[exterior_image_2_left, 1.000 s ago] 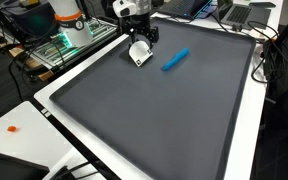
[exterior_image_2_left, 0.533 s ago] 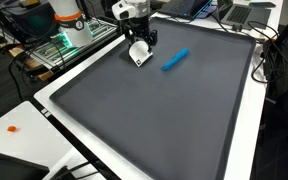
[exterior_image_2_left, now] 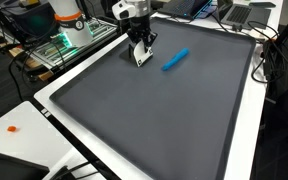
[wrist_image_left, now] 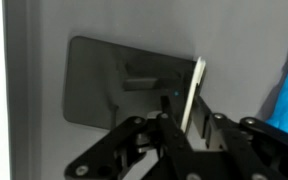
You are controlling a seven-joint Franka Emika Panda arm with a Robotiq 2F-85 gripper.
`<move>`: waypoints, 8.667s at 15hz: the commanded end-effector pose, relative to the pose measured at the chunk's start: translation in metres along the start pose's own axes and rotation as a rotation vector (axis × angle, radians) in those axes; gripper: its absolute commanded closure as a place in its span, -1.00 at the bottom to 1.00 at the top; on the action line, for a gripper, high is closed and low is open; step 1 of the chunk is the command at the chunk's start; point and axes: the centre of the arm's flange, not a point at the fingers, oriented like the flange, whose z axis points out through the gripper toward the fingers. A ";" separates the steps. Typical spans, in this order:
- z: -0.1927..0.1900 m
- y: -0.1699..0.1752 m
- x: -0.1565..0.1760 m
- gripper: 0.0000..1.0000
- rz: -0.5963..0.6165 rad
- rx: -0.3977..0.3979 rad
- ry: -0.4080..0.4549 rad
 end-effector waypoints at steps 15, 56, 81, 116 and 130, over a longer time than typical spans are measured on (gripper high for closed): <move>-0.083 -0.025 -0.002 0.98 -0.043 0.112 0.051; -0.071 -0.135 -0.139 0.98 -1.327 -0.079 -0.029; 0.006 -0.196 -0.133 0.98 -1.513 -0.175 0.088; 0.028 -0.131 -0.129 0.98 -1.466 -0.148 -0.062; 0.004 -0.124 -0.132 0.98 -1.496 -0.071 -0.092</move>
